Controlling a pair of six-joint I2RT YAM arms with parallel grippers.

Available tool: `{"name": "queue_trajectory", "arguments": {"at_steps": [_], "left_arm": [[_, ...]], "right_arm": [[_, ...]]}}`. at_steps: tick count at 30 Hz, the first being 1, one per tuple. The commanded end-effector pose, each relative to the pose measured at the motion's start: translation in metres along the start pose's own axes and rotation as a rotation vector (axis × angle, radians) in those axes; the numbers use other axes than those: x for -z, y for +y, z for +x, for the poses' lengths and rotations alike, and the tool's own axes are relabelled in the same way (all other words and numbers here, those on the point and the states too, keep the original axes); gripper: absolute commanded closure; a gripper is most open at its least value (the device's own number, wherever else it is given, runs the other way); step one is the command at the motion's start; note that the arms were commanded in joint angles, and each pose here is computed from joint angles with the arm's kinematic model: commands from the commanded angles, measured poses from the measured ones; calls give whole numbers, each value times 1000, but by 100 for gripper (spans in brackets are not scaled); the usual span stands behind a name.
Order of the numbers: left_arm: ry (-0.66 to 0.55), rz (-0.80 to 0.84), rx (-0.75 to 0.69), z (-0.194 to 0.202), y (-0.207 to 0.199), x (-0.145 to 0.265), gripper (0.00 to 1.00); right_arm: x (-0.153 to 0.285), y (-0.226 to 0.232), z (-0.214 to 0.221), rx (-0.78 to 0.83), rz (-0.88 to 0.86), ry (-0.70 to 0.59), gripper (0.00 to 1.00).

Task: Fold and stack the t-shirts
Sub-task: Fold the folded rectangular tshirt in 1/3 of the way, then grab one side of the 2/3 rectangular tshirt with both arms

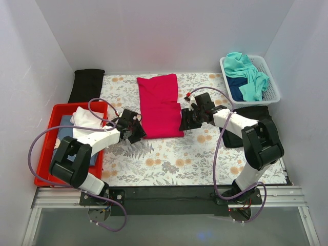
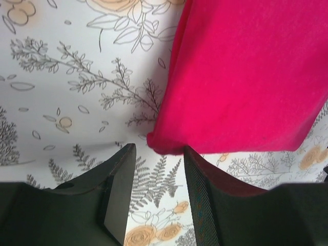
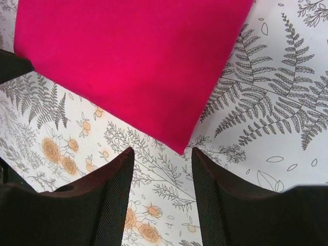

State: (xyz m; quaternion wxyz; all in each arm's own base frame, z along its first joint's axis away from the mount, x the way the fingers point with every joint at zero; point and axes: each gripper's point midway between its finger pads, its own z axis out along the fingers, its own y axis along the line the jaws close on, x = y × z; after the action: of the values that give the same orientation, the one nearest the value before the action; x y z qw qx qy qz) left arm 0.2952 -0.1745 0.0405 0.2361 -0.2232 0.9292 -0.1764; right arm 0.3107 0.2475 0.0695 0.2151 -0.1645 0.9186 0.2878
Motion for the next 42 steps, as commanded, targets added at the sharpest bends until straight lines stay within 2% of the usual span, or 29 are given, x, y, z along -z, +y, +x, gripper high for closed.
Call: {"name": "queue_trajectory", "arguments": {"at_steps": [1, 8, 19, 30, 31, 33, 34, 35, 36, 37, 42], "left_arm": [[-72, 30, -1, -15, -4, -6, 59], [-86, -1, -10, -13, 8, -16, 60], [-118, 24, -27, -19, 1, -21, 61], [-48, 61, -5, -6, -5, -29, 66], [-39, 68, -4, -5, -5, -29, 69], [-29, 66, -8, -2, -4, -30, 73], [-29, 66, -8, -2, -4, -30, 88], [-4, 84, -12, 2, -8, -29, 98], [12, 71, -9, 5, -5, -29, 100], [17, 71, -6, 6, -6, -27, 100], [45, 57, 13, 15, 2, -9, 100]], "right_arm": [[-5, 2, -14, 51, -17, -46, 44], [-14, -3, 2, 31, -32, -11, 45], [-26, -3, 27, -6, -84, 50, 45], [-43, 2, 25, -42, -143, 64, 49], [-43, 3, 25, -44, -146, 65, 51], [-44, 2, 30, -57, -152, 80, 64], [-44, 2, 32, -61, -150, 84, 71], [-44, 0, 37, -67, -146, 92, 88], [-43, 1, 38, -68, -145, 92, 95], [-41, 0, 42, -74, -141, 99, 99], [-25, 1, 63, -83, -134, 118, 99]]}}
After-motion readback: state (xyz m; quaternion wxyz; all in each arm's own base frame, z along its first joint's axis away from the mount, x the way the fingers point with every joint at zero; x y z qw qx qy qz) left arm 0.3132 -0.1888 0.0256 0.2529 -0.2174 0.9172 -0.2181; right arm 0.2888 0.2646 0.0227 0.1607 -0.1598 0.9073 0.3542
